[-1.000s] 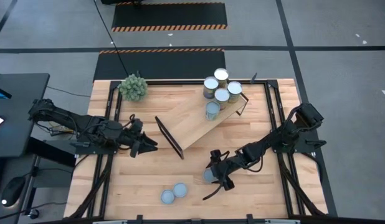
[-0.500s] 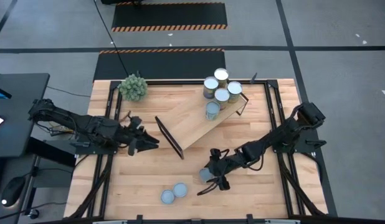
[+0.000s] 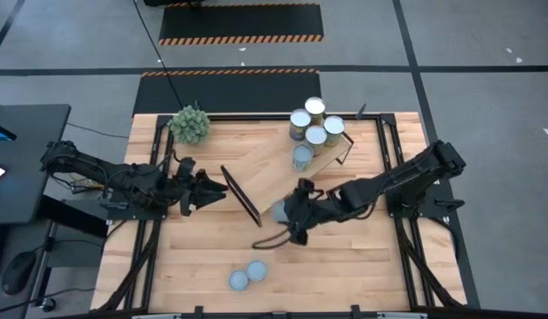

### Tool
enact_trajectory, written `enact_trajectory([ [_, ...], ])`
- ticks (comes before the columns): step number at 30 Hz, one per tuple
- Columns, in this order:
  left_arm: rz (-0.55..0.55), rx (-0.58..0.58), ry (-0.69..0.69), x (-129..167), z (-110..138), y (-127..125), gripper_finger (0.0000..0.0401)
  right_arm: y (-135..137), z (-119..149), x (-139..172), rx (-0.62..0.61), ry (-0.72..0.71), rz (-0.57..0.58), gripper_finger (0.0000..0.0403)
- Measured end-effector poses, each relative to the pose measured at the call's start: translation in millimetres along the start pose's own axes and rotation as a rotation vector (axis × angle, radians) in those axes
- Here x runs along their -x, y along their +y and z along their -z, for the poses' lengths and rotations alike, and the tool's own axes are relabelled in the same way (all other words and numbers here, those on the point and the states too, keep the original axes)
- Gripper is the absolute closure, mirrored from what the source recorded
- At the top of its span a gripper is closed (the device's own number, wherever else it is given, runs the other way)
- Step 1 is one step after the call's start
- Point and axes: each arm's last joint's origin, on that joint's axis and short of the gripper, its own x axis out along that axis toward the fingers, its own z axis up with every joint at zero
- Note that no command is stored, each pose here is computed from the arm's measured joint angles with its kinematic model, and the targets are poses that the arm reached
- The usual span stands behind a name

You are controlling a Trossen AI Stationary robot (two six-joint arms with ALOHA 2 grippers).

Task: Pick and place cans onto a shelf
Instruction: Put the canned tomato on the shelf

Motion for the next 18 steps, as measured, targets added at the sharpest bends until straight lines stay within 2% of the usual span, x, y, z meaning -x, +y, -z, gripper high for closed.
enact_trajectory([
  [3, -0.023, -0.026, -0.022, 0, -1, 1, 0.0186, -9, -16, 1, -0.026, -0.054, 0.076, 0.0117],
  [10, -0.042, -0.052, -0.038, 0, -1, 1, 0.0186, -39, -23, -11, -0.063, -0.053, 0.192, 0.0117],
  [14, -0.046, -0.056, -0.033, 0, -1, 2, 0.0186, -49, -25, -15, -0.04, -0.035, 0.182, 0.011],
  [18, -0.047, -0.058, -0.027, 0, 0, 2, 0.0186, -54, -26, -18, -0.035, -0.017, 0.141, 0.0082],
])
